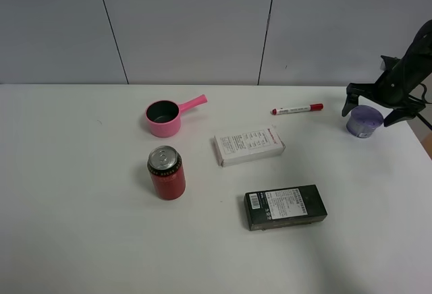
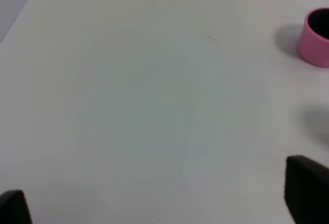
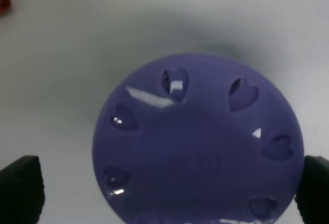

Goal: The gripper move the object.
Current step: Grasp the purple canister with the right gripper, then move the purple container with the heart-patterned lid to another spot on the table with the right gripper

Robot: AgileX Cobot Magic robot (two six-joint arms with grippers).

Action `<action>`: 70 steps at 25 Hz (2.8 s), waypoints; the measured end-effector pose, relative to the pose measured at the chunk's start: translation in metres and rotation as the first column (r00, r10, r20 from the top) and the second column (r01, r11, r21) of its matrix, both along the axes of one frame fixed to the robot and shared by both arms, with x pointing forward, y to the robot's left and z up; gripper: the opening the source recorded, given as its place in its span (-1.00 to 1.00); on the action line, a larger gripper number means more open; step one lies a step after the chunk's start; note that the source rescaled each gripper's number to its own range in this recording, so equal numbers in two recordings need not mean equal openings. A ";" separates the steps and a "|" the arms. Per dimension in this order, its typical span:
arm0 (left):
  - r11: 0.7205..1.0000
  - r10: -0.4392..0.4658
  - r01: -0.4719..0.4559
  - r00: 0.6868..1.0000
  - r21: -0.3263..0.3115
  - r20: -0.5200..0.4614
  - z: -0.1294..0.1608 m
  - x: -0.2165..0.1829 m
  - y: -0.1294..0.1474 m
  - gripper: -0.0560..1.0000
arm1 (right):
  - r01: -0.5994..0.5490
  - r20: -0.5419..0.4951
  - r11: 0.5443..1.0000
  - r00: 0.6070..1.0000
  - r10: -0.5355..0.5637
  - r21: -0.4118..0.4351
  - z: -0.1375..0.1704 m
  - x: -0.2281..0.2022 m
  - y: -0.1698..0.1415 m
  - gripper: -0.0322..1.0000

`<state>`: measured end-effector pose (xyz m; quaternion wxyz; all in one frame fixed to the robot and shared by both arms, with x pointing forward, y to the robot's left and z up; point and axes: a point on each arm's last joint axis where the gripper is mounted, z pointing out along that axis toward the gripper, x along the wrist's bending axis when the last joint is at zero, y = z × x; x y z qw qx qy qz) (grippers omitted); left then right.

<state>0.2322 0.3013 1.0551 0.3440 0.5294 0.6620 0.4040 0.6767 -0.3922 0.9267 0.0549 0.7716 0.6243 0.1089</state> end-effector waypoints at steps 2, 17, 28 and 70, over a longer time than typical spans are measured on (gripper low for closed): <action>1.000 0.000 0.000 1.000 0.000 0.000 0.000 0.000 0.000 1.00 | 0.001 -0.003 1.000 1.000 -0.001 0.000 -0.004 0.001 0.000 1.00; 1.000 0.000 0.000 1.000 0.000 0.000 0.000 0.000 0.000 1.00 | 0.004 0.000 1.000 1.000 -0.004 -0.005 -0.022 0.005 -0.002 -0.91; 1.000 0.000 0.000 1.000 0.000 0.000 0.000 0.000 0.000 1.00 | -0.159 -0.035 0.985 0.987 0.157 -0.070 0.040 -0.010 0.018 -0.91; 1.000 0.000 0.000 1.000 0.000 0.000 0.000 0.000 0.000 1.00 | -0.643 0.050 0.761 0.760 0.648 -0.091 0.003 0.057 0.309 -0.91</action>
